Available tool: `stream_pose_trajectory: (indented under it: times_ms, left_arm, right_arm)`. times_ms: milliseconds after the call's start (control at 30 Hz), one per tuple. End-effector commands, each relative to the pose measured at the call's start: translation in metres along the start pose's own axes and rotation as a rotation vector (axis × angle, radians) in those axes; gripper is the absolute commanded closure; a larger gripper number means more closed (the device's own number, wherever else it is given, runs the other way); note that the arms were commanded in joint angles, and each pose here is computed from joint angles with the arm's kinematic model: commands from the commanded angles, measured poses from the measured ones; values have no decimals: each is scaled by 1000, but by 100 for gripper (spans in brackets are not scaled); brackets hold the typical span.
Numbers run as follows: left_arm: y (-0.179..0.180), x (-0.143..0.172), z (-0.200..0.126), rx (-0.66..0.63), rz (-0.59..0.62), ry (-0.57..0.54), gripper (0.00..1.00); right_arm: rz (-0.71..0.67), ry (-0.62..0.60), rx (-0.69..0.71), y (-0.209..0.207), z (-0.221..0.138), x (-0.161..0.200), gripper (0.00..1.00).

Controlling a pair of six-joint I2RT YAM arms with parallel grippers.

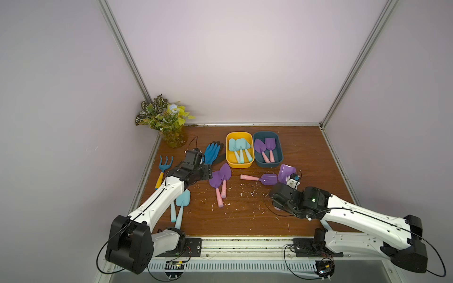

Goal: Sort the small shovels by color and place them into the storage box
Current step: Pick up the shovel from the center of the board, then place the shovel in the storage box.

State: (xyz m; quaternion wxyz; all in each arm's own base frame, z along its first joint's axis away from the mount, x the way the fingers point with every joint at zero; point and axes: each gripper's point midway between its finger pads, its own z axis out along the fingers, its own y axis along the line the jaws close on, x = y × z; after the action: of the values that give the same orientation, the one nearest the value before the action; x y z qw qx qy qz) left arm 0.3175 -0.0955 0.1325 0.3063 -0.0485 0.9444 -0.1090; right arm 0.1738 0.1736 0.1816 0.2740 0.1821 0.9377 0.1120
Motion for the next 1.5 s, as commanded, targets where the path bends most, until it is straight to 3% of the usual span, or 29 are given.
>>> stream_pose_trajectory:
  times_ms: [0, 200, 433, 700, 1100, 1267, 1467]
  left_arm:
    - [2, -9, -3, -21, -11, -34, 26]
    - [1, -12, -10, -47, -16, -44, 26]
    - [-17, -18, -26, -50, -1, -49, 27]
    - [-23, -22, -63, -22, -63, -81, 30]
    - [-18, -14, -84, -13, -115, -100, 33]
    - [-14, -14, -80, -36, -102, -98, 32]
    - [-12, -23, -78, -75, -41, -112, 30]
  right_arm:
    - [-124, -105, 40, -2, -17, -42, 92]
    - [-202, -135, 32, 7, -16, -93, 92]
    - [-309, -67, -15, 22, 19, -135, 92]
    - [-351, -18, -67, 32, 49, -176, 93]
    - [-408, 85, -65, 55, 117, -204, 94]
    - [-428, 166, -31, 60, 146, -203, 94]
    - [-407, 181, 6, 61, 167, -205, 94]
